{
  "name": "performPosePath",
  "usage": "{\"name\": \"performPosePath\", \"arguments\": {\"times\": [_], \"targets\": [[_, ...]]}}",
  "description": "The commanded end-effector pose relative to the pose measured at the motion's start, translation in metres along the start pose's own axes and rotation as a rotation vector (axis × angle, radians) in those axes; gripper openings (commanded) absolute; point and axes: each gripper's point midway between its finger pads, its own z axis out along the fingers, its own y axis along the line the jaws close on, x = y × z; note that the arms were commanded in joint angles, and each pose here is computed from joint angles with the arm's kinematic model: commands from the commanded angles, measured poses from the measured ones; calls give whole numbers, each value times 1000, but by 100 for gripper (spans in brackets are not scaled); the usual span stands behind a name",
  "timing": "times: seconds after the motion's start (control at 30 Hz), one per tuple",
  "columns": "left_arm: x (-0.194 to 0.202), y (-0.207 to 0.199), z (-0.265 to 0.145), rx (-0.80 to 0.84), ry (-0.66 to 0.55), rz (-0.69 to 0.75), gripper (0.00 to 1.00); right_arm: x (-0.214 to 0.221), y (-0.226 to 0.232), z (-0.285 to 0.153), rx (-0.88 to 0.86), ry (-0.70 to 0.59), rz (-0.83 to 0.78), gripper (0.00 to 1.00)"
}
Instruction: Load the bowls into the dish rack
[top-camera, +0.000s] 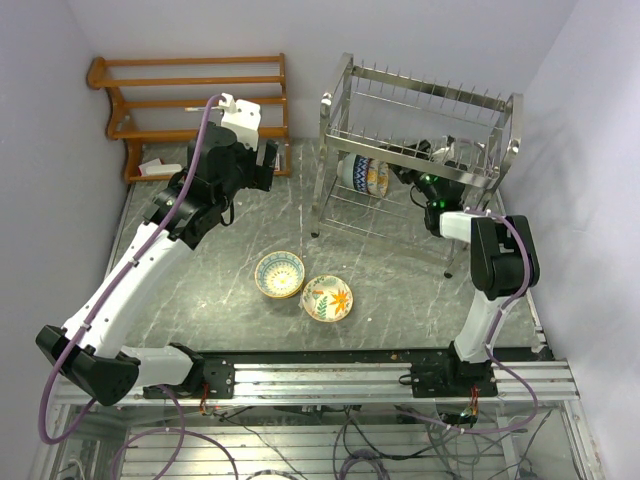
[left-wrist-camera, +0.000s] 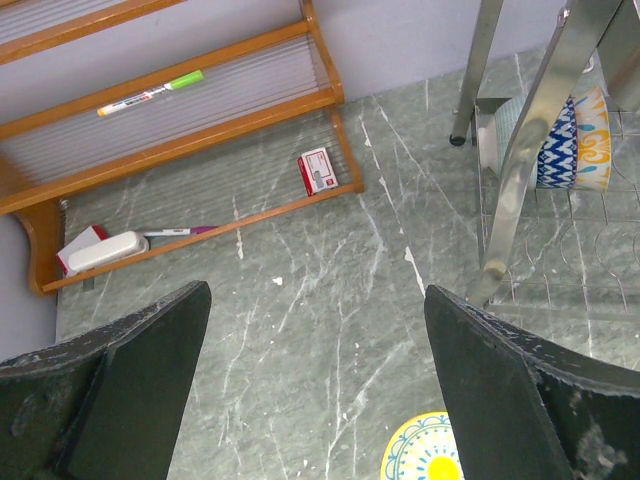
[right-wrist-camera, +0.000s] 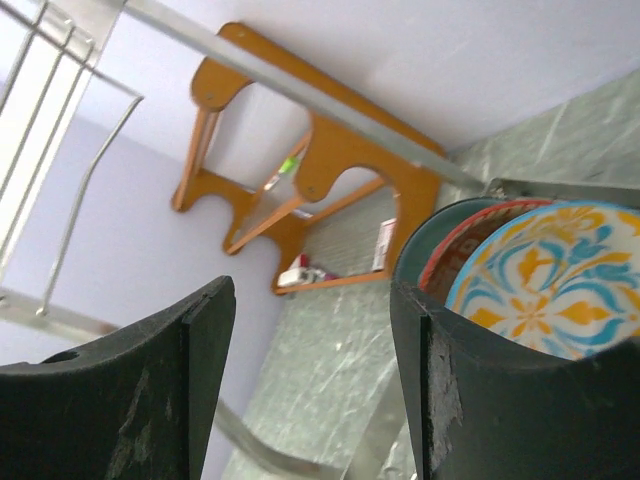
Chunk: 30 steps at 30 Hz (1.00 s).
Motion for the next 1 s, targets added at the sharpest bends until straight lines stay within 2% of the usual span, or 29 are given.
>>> {"name": "performPosePath", "arguments": {"times": [0.0,0.17,0.5,0.77,0.97], "targets": [[-34,0,-16,25,-103,-52,99,2,43,-19,-143,29,70,63],[-33,0,-21,32,-111,-65,99,27,62,-50,-181,95,133,62],[-29,5,-36,34,-118,-72,99,123,97,-102,-183,396,170,62],[-31,11,-46,22,-136,-73,99,167,97,-153,-45,461,178,62],[-31,11,-51,28,-140,-89,99,196,97,-183,118,597,18,63]]}}
